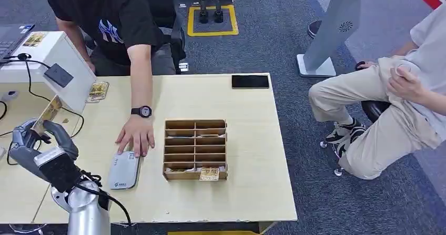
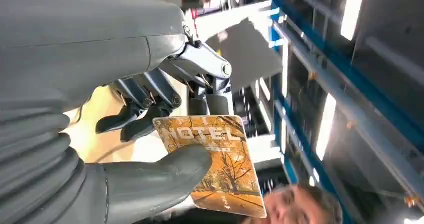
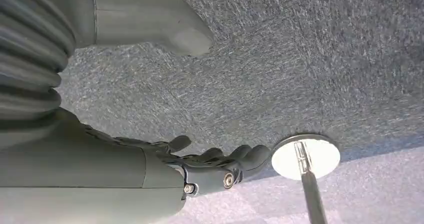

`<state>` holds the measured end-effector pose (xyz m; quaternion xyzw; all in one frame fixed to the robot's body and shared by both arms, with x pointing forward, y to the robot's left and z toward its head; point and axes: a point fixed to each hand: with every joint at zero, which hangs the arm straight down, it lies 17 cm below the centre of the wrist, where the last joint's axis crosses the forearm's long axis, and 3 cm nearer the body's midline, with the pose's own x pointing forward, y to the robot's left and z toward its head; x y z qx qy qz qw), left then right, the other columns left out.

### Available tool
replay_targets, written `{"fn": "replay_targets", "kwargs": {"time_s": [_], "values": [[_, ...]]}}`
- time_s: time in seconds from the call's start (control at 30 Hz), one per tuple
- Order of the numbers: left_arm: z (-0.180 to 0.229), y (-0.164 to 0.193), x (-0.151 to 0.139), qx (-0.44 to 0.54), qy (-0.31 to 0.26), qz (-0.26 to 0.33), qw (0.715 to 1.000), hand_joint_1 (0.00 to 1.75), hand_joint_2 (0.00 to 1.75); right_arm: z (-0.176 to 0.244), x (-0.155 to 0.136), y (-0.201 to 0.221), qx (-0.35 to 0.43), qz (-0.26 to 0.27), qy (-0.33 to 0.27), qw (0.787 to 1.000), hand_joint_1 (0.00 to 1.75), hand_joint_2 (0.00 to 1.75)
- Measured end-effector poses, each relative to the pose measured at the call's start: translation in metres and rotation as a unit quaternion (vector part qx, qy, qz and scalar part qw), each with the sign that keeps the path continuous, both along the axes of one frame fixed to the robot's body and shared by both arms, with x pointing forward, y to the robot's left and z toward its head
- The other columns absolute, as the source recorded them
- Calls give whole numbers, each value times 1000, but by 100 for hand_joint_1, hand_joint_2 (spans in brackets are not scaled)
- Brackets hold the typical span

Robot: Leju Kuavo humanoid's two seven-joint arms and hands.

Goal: Pass the card to the sensor for recognition and then transmit it.

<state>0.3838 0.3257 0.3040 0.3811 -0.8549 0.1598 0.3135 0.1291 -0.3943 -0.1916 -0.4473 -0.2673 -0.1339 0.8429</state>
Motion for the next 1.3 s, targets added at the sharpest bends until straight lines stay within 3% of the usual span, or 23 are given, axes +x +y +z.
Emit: {"fn": "replay_targets", "kwargs": {"time_s": [0.5,0.7,0.83,1.0,1.3], "values": [[-12,-38,-5,107,42,-8,993,175,175,1,4,2,-3,15,0,1000,0,175],[-9,-69,-4,299,76,42,950,175,175,0,7,4,-3,30,0,1000,0,175],[-12,-62,-5,319,86,59,942,175,175,-1,8,5,-2,34,0,999,0,175],[-26,-75,-2,391,112,68,911,175,175,-4,9,6,6,36,1,999,0,175],[-39,-78,0,412,129,67,900,175,175,-8,8,5,14,34,4,999,0,175]]}}
